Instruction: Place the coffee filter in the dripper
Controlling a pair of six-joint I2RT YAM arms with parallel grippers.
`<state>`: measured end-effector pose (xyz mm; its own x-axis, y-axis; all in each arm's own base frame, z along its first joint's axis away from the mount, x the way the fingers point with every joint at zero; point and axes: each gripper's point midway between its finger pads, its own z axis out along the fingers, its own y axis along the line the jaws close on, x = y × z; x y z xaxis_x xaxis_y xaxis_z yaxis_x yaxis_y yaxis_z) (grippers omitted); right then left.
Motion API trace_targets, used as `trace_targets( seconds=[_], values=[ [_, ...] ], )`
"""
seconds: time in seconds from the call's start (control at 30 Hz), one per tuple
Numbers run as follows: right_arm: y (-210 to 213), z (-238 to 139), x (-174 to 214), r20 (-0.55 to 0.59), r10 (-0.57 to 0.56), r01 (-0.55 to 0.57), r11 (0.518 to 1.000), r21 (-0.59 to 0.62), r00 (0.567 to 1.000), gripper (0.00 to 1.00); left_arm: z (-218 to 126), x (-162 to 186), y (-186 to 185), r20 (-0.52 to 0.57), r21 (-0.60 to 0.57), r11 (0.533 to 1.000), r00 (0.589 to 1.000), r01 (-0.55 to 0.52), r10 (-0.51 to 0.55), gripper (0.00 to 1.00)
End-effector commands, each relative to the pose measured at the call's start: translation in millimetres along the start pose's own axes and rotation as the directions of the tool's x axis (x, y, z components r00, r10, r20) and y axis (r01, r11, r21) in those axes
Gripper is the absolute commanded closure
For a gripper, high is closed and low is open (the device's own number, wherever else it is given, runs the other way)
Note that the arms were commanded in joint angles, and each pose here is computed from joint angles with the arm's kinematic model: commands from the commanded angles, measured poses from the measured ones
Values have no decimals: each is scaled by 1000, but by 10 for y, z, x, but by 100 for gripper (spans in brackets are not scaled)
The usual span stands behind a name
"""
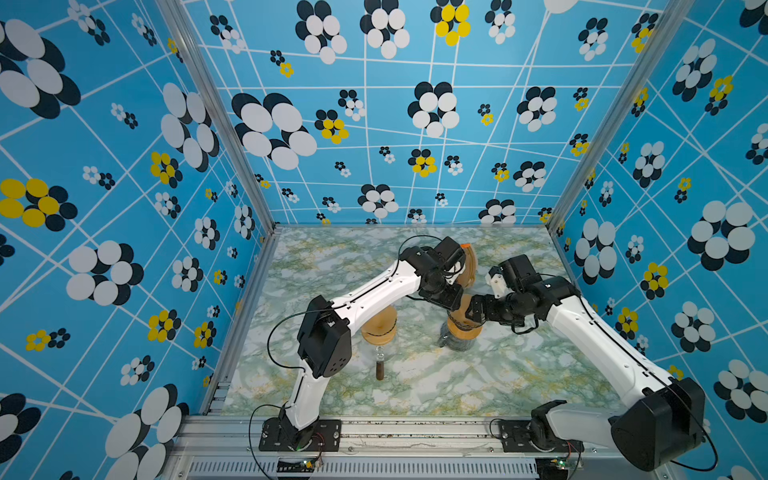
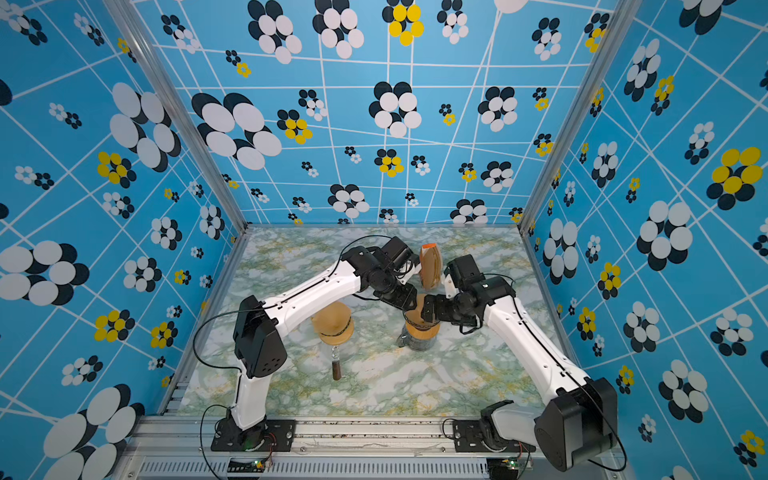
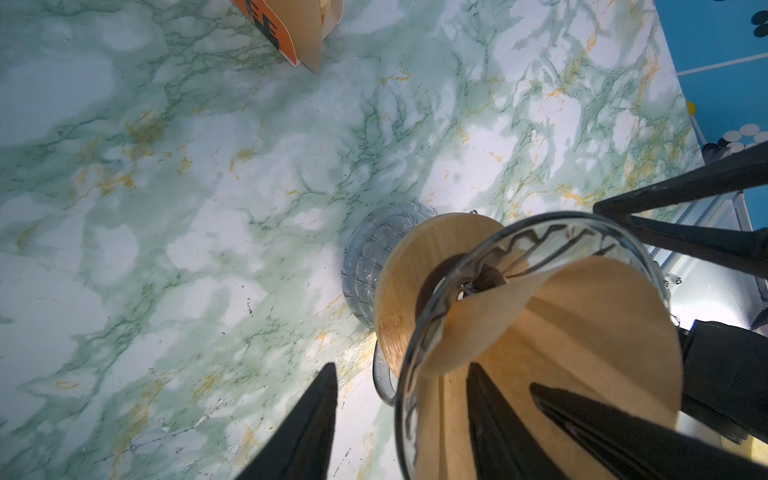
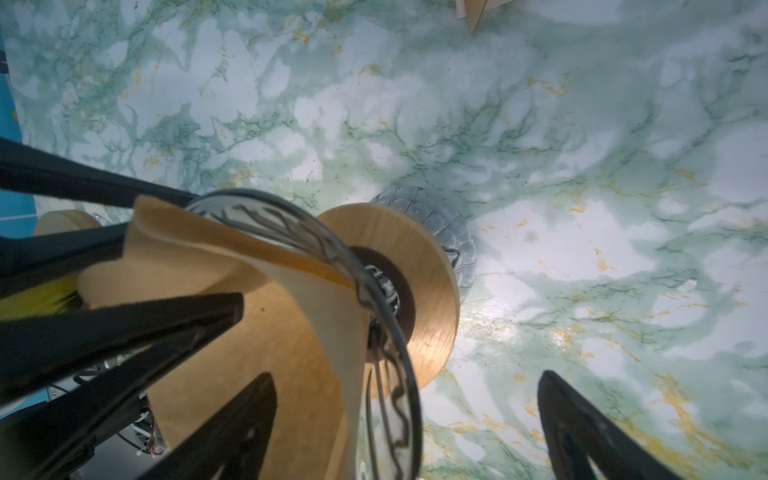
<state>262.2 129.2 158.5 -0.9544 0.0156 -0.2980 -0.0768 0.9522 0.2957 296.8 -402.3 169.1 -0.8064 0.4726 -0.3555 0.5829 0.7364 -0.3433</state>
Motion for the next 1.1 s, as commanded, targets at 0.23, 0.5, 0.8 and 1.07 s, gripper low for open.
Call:
trace_targets(
  seconds=[0.23,0.5,0.8,1.07],
  values=[
    [-129,95,44,-20,10,-8,998,69,1000,2,115,-114,-50,18,17,999,999,-30,30,47],
    [-194,171,95,-33,21,-18,996,91,999,2,191,-101,-72,14,21,999,999,-35,35,47],
    [-228,237,150,-35,45,-42,995,86,998,3,292,-46,-69,-2,7,999,999,-42,42,47],
    [-251,273,140,-32,71,-69,996,64,997,3,335,-20,-37,-6,-3,999,999,-42,42,47]
  ],
)
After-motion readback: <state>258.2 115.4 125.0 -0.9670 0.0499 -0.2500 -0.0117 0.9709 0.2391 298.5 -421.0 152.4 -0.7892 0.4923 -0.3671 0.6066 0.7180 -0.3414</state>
